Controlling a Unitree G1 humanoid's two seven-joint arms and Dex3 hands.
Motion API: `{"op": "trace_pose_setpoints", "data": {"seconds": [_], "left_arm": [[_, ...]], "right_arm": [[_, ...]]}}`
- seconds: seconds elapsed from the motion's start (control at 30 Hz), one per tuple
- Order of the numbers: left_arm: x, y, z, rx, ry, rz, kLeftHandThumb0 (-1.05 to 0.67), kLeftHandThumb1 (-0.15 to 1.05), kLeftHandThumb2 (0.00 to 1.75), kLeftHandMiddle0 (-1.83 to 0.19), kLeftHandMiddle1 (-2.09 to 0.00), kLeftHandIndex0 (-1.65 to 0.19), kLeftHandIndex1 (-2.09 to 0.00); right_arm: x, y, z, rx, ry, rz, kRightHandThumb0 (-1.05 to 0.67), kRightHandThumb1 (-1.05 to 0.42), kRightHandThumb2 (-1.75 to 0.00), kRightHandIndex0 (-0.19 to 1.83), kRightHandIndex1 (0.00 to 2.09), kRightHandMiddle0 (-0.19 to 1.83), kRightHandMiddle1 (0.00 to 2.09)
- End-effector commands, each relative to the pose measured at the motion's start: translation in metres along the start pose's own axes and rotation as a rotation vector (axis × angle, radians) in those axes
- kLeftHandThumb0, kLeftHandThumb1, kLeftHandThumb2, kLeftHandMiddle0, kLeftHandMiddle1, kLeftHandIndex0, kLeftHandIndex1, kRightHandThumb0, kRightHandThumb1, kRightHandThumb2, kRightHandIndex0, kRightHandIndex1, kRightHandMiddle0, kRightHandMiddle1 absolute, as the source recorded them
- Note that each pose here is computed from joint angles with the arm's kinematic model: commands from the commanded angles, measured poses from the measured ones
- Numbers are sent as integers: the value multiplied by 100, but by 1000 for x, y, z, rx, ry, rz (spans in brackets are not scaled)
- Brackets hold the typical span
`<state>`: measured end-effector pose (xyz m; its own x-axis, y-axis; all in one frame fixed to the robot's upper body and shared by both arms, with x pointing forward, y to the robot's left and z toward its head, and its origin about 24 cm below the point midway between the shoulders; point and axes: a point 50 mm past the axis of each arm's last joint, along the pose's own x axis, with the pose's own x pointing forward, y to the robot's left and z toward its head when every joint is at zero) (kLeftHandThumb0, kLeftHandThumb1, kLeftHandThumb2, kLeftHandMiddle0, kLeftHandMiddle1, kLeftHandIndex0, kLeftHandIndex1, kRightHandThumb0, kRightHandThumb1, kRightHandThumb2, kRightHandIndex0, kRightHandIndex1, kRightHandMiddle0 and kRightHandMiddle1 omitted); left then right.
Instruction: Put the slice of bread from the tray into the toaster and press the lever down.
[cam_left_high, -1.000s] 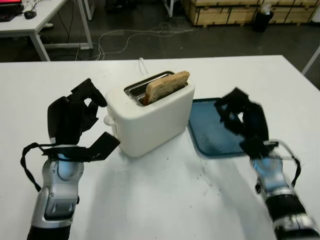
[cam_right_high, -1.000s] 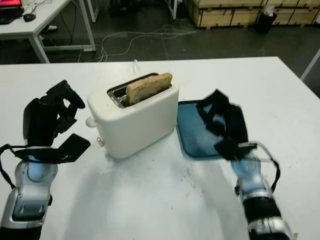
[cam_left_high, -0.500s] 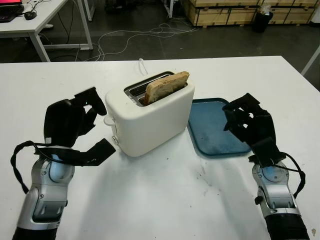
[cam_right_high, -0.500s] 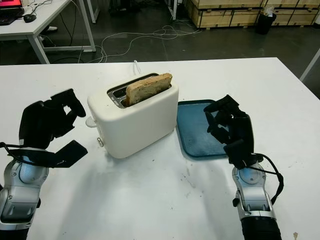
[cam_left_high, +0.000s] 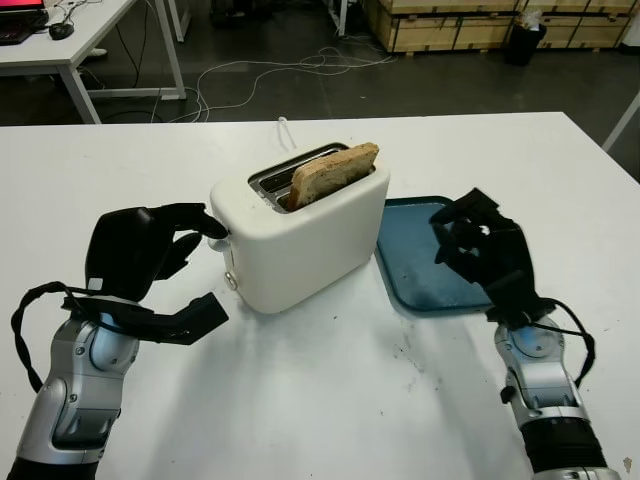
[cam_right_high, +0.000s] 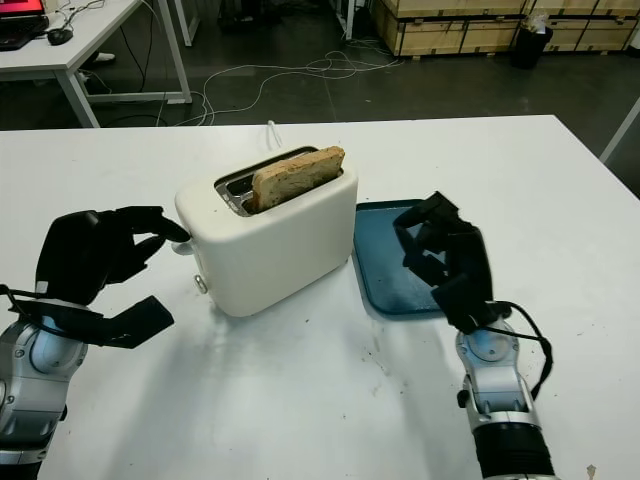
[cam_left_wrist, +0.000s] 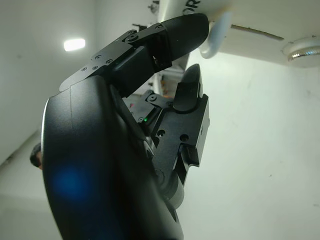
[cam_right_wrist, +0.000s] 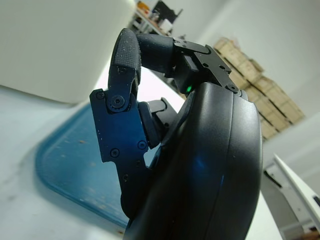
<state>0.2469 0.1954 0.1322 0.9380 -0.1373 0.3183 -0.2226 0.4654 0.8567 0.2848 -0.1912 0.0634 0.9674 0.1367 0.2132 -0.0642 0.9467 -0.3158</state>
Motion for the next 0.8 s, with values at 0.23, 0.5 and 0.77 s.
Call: {"op": "trace_pose_setpoints", "data": {"seconds": [0.23,0.5,0.77], "left_arm": [[-1,-3,0,11,13,-29,1,92,14,-99,-161,-111,-42],[0,0,0,37,20,-34,3,92,14,-99,-159,-116,-41],[1,2,1,50,22,-6,4,92,12,-100,-159,-119,-40]], "right_arm": [[-2,12,0,66,-37,59,-44,-92,-44,83,175,50,175],[-2,11,2,65,-45,70,-42,-92,-44,82,175,50,175],[-3,10,1,58,-43,78,-42,-92,-45,82,175,51,175]]}}
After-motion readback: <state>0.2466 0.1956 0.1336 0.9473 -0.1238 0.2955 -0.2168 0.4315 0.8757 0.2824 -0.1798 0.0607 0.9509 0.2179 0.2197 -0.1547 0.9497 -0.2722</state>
